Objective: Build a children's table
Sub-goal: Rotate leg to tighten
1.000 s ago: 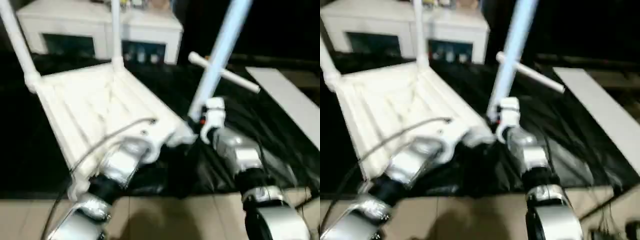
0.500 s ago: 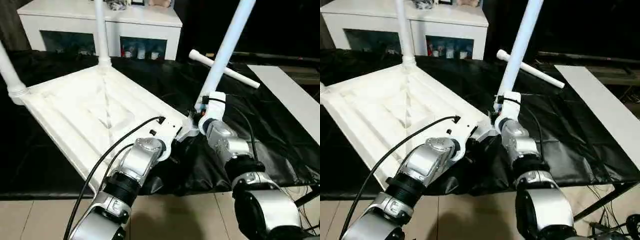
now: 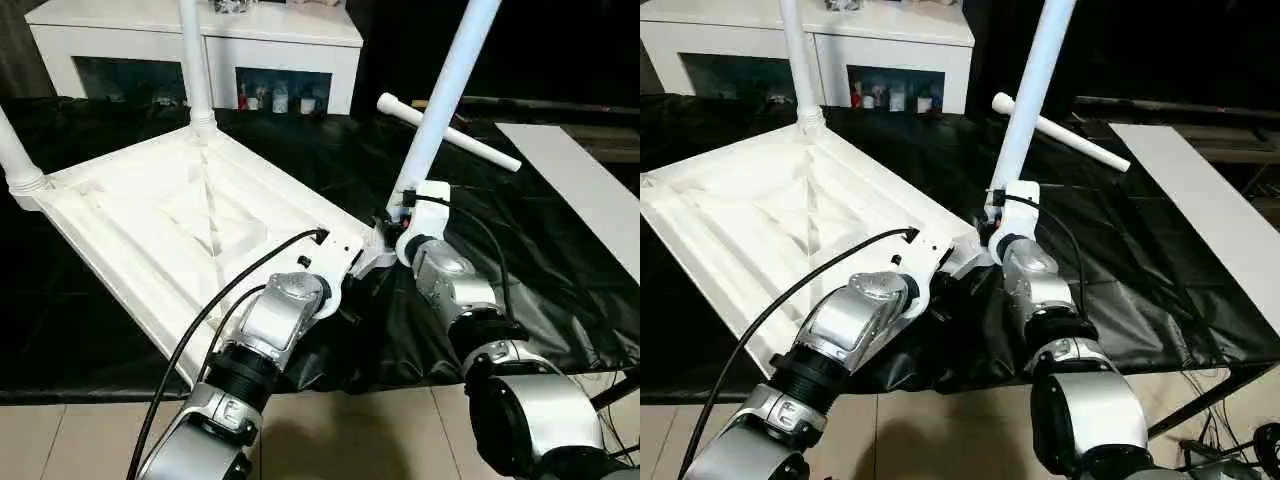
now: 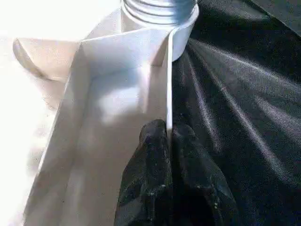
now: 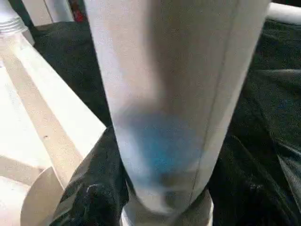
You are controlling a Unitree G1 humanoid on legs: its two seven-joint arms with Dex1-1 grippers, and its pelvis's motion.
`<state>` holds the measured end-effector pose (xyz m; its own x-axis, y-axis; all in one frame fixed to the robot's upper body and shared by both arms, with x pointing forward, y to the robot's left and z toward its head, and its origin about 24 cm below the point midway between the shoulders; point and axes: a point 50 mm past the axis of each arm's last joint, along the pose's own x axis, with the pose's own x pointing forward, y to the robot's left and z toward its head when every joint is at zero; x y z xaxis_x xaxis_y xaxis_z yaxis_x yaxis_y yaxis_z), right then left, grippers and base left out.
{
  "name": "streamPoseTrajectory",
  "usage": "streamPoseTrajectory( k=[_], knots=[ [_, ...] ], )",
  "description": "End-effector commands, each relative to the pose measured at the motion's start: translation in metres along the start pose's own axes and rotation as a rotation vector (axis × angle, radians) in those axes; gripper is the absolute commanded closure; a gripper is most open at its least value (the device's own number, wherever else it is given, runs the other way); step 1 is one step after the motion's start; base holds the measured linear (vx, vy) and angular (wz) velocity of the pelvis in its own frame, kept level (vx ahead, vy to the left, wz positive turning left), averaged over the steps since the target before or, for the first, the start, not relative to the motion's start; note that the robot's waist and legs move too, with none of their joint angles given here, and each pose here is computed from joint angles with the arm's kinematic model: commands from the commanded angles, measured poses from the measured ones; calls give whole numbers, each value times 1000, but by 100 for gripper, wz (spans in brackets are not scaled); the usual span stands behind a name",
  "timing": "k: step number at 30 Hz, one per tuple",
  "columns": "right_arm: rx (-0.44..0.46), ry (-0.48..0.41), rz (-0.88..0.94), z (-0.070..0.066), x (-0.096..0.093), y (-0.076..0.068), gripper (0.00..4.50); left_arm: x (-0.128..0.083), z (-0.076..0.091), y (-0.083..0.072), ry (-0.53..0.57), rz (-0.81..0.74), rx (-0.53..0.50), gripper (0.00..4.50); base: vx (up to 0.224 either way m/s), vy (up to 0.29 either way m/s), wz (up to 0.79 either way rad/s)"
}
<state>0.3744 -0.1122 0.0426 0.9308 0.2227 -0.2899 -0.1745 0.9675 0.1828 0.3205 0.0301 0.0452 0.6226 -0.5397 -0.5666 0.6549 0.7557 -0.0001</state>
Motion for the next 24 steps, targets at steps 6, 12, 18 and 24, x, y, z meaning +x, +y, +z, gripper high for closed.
streamPoseTrajectory(
  k=[6, 12, 18, 24],
  knots=[
    [0, 157, 110, -41, -6, 11, 138, -8, 49, -22, -227, -123, 60, 450, 0, 0, 0],
    [-31, 95, 188, -29, -6, 13, 88, -11, 47, -15, -225, -114, 77, 450, 0, 0, 0],
    [-40, 60, 240, -25, -9, 12, 22, -13, 46, -11, -222, -114, 83, 450, 0, 0, 0],
    [-93, -6, 242, -15, -16, -2, 3, -16, 41, -3, -197, -122, 107, 450, 0, 0, 0]
  ],
)
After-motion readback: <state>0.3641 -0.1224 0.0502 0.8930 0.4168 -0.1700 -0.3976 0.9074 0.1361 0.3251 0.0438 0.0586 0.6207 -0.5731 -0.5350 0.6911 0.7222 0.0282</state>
